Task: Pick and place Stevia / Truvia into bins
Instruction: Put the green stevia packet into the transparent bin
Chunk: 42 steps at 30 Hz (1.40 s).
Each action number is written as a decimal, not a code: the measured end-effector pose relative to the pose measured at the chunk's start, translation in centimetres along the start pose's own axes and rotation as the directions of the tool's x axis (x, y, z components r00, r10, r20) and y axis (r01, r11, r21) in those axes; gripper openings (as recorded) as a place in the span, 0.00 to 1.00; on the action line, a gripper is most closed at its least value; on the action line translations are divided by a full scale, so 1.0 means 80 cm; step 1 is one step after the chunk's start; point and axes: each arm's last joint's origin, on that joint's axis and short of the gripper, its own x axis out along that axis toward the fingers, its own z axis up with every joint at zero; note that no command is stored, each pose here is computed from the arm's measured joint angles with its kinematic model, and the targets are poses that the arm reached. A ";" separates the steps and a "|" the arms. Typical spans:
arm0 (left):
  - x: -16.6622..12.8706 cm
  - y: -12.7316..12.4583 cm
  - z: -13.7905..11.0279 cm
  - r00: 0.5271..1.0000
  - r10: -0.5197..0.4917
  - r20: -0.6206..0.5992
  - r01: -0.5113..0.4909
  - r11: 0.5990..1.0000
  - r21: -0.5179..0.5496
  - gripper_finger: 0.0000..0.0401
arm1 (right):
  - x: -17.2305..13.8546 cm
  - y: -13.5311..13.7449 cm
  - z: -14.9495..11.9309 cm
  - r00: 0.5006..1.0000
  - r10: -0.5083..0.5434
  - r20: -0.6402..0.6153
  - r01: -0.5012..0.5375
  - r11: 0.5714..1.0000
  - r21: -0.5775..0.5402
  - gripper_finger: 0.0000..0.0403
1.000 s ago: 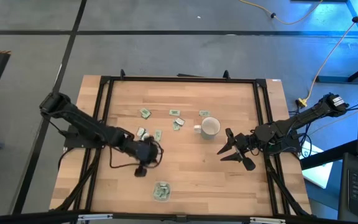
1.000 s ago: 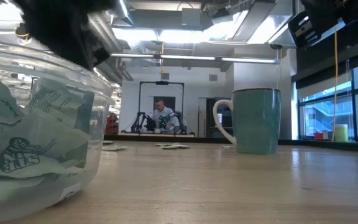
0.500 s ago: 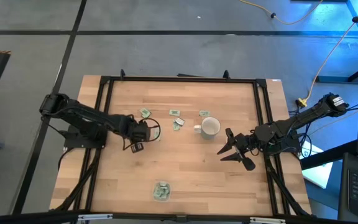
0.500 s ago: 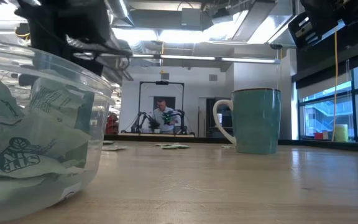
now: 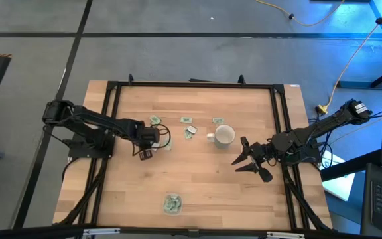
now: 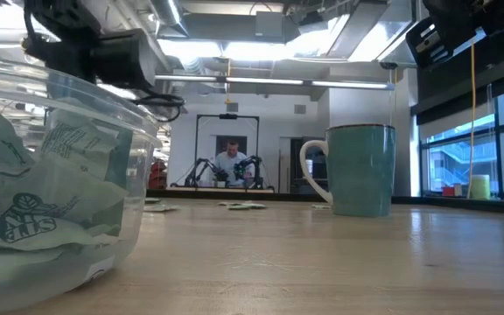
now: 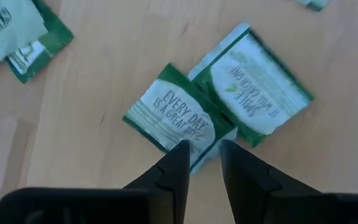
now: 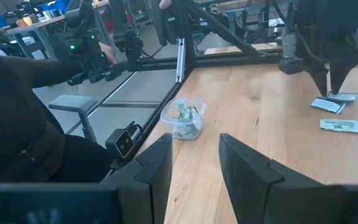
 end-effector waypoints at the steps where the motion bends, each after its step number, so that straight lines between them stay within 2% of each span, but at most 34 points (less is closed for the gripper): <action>1: 0.002 0.002 -0.002 1.000 -0.003 -0.004 0.003 1.000 -0.007 0.22 | 0.000 0.000 0.000 1.000 0.000 0.000 0.000 1.000 0.000 0.34; 8: 0.010 0.010 -0.011 0.999 -0.028 -0.037 0.025 0.997 -0.070 0.17 | 0.000 0.000 0.000 1.000 0.000 0.000 0.000 1.000 0.000 0.34; 16: 0.011 0.009 -0.010 0.999 -0.028 -0.020 0.026 0.997 -0.073 0.02 | 0.000 0.000 0.000 1.000 0.000 0.000 0.000 1.000 0.000 0.34; 19: 0.007 0.007 -0.009 0.999 -0.037 -0.006 0.037 0.997 -0.061 0.01 | 0.000 0.000 0.000 1.000 0.000 -0.001 0.000 1.000 0.000 0.34; 23: -0.006 0.000 -0.008 0.997 -0.075 0.004 0.075 0.997 -0.023 0.01 | 0.000 0.000 -0.001 1.000 -0.002 -0.007 0.002 1.000 0.000 0.34; 27: -0.030 -0.010 0.005 0.986 -0.132 0.107 0.132 0.991 0.006 0.01 | 0.000 0.000 -0.001 1.000 -0.002 -0.008 0.002 1.000 0.000 0.34; 29: -0.039 -0.018 0.009 0.971 -0.200 0.133 0.199 0.980 0.021 0.01 | 0.000 0.000 -0.001 1.000 -0.002 -0.008 0.002 1.000 0.000 0.34; 32: -0.057 -0.040 0.022 0.896 -0.379 0.230 0.369 0.925 0.087 0.01 | 0.000 0.000 -0.001 1.000 -0.002 -0.008 0.002 1.000 0.000 0.34; 35: -0.072 -0.071 0.030 0.779 -0.557 0.290 0.510 0.830 0.224 0.01 | 0.000 0.000 -0.001 1.000 -0.002 -0.008 0.002 1.000 0.000 0.34; 37: -0.085 -0.092 0.036 0.705 -0.630 0.324 0.552 0.776 0.306 0.01 | 0.000 0.000 -0.001 1.000 -0.002 -0.008 0.002 1.000 -0.002 0.34; 42: -0.112 -0.141 0.043 0.584 -0.743 0.327 0.632 0.669 0.392 0.01 | 0.000 0.000 -0.001 1.000 -0.002 -0.006 0.002 1.000 -0.003 0.34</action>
